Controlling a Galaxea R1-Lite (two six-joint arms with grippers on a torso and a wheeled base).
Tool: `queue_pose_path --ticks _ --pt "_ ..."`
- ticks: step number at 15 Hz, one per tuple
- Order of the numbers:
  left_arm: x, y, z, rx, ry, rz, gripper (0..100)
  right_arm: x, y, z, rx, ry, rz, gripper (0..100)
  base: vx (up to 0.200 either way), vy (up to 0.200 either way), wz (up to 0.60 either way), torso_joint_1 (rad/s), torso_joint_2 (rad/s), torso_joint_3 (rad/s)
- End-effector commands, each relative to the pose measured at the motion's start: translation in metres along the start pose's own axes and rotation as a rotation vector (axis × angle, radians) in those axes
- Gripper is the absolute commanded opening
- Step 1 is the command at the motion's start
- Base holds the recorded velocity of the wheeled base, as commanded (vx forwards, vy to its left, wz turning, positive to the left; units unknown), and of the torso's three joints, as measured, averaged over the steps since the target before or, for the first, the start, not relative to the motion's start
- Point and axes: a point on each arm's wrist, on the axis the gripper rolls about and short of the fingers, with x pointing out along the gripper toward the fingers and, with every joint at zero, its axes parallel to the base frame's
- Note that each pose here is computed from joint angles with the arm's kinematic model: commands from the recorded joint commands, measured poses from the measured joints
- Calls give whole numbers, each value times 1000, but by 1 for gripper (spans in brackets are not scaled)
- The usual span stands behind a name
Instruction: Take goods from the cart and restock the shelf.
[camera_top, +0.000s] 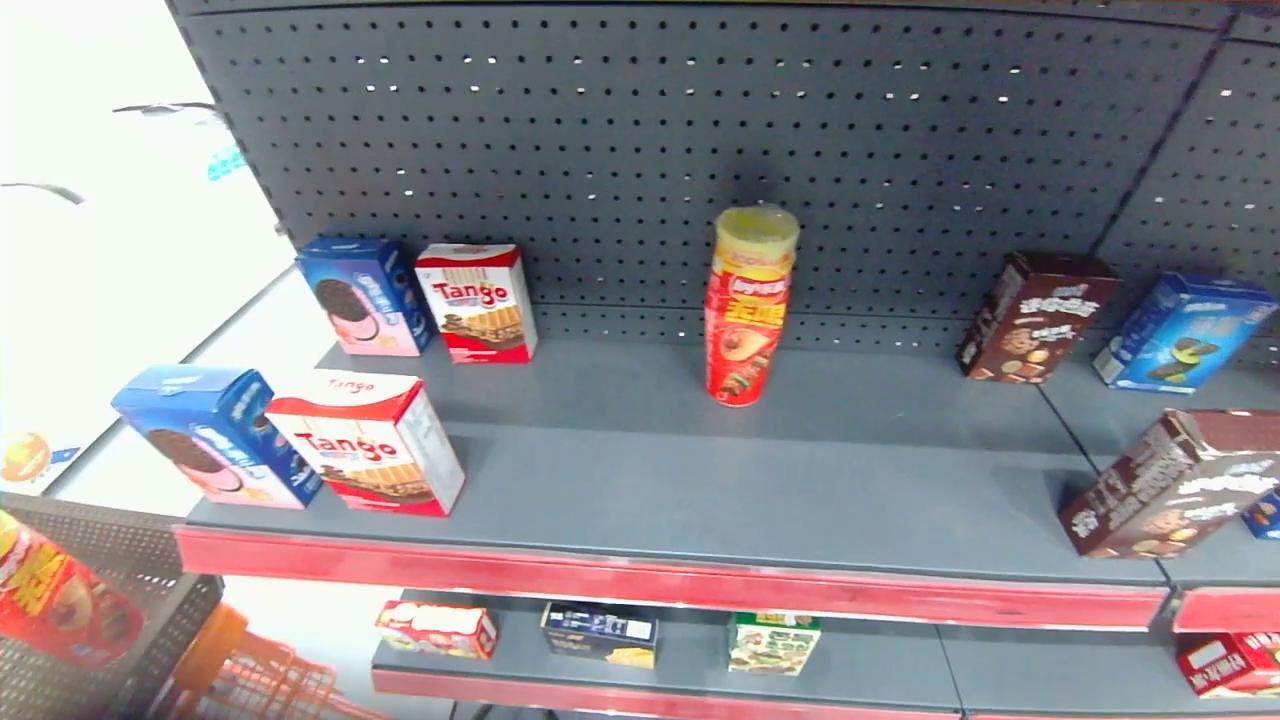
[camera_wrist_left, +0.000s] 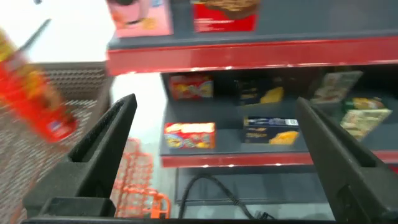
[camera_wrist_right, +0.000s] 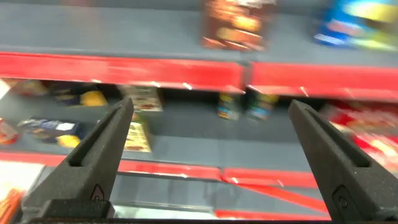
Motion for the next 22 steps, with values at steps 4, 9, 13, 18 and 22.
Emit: queue_pose_path --ticks 4,9,13,18,22 --pt "0 0 0 -1 3 -1 100 0 0 0 0 -1 0 100 0 0 600 7 2 2" --pt "0 0 0 -1 1 1 100 0 0 0 0 -1 0 100 0 0 120 0 -1 0" --pt "0 0 0 4 1 -2 100 0 0 0 0 -1 0 100 0 0 0 0 0 0" --pt "0 0 0 4 1 -2 100 0 0 0 -3 -1 3 100 0 0 0 0 0 0" --pt "0 0 0 -1 1 -1 100 0 0 0 -9 -2 -2 100 0 0 150 1 1 2"
